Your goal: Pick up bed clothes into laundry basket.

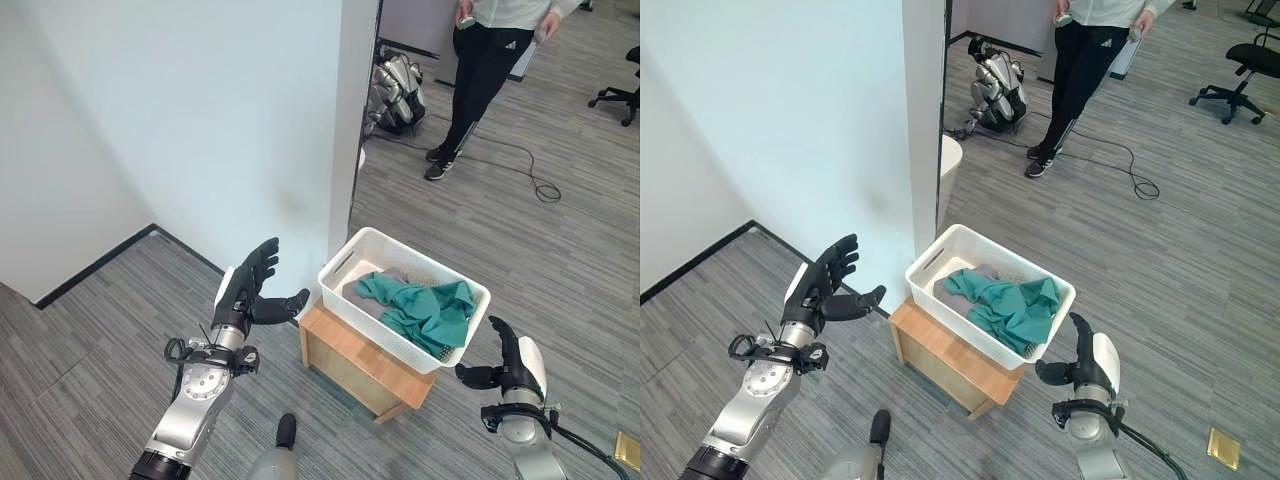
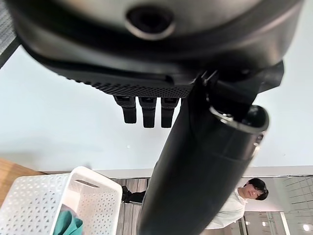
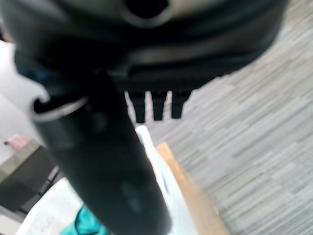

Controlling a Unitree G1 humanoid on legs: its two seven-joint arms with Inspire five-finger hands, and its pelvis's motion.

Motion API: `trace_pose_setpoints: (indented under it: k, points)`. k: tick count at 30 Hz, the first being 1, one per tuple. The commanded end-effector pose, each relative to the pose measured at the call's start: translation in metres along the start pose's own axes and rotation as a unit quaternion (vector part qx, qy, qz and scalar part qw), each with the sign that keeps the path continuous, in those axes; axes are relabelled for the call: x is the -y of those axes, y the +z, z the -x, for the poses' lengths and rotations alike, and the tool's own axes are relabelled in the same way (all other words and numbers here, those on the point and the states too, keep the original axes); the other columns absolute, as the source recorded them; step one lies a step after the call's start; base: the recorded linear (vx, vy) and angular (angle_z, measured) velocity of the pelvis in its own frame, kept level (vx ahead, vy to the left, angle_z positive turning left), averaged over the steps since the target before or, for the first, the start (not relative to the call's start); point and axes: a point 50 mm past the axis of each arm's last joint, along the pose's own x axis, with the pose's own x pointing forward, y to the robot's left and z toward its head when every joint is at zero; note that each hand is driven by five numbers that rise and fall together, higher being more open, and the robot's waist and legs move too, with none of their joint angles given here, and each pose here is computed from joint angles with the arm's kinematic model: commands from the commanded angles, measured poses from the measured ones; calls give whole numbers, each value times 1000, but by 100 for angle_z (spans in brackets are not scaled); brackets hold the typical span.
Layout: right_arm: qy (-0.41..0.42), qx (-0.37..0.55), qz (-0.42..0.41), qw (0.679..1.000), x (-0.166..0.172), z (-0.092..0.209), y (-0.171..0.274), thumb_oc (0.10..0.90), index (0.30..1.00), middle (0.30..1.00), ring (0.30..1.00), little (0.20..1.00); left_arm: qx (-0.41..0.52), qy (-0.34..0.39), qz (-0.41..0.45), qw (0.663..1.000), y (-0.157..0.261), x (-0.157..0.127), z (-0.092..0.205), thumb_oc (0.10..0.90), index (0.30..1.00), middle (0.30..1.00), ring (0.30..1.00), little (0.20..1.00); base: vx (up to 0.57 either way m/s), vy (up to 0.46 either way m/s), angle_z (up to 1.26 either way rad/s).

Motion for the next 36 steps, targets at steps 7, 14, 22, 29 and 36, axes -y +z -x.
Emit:
trace_pose_setpoints:
  k: [7,14,22,29,36]
  points:
    - [-57,117,-14,991,26,-7,41,800,900,900,900,900,93,13,7,996,28,-6,-7,800,900,900,900,900,0,0,0]
    - [-35,148,-42,987,18,-1,55,800,900,900,900,900,73,15,11,997,18,-10,1,800,900,900,900,900,-6,2,-5]
    - [-34,177,-63,982,20,-1,70,800,900,900,900,900,79,14,15,997,20,-9,2,800,900,900,900,900,-4,2,-4]
    - [-34,210,-65,975,14,3,89,800,900,900,900,900,77,-12,6,997,19,10,-7,800,900,900,900,900,4,-1,-9]
    - [-35,214,-62,974,15,4,89,800,900,900,900,900,78,-12,7,997,20,11,-7,800,900,900,900,900,10,1,-7]
